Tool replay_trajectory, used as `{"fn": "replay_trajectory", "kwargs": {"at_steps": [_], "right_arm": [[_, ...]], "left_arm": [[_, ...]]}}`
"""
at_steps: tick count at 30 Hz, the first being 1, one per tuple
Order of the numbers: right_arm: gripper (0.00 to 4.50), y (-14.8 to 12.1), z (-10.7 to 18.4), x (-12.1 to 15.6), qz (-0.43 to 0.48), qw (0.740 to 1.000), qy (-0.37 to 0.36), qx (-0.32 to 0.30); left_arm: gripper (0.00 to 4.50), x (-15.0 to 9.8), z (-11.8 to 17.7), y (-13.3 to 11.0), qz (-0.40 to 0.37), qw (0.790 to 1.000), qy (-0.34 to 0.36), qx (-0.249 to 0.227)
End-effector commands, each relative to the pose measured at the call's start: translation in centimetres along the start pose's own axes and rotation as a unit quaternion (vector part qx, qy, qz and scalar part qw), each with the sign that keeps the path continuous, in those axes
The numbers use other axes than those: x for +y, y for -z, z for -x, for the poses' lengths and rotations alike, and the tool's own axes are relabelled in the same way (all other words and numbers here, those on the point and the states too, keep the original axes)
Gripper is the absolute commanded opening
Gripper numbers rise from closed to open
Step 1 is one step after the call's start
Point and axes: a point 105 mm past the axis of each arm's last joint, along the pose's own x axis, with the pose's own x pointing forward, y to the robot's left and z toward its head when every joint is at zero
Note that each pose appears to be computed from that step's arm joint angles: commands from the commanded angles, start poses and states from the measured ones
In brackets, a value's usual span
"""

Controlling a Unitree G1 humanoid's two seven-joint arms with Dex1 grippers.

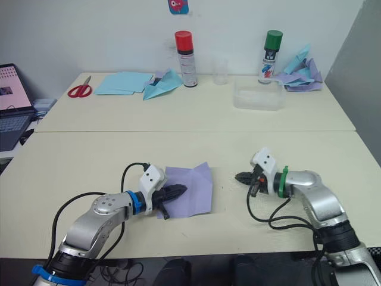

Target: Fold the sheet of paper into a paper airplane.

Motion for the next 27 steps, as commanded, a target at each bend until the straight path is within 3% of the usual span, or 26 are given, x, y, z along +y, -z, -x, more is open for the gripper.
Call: {"fn": "replay_trajectory", "kwargs": {"at_steps": [1,4,11,21,27], "right_arm": [[0.07,-1.0,-1.3,0.7,0.036,0.999,-0.016,-0.011],[0.07,-1.7,-2.7,1.9,0.026,0.998,-0.043,-0.027],[0.07,-6.0,-4.9,4.5,-0.035,0.986,-0.104,-0.126],[0.07,-6.2,-8.5,5.3,-0.027,0.986,-0.111,-0.122],[0.07,-5.7,-10.5,5.0,-0.016,0.99,-0.089,-0.111]], "left_arm": [[0.0,-0.3,-0.3,2.3,0.021,0.999,0.001,0.038],[0.0,-0.4,-0.3,2.3,0.028,0.999,0.003,0.034],[0.0,-0.6,-0.4,3.0,0.037,0.998,0.002,0.044],[0.0,0.1,0.3,2.6,0.064,0.997,-0.018,0.034],[0.0,1.2,2.9,2.8,0.091,0.993,-0.044,0.064]]}}
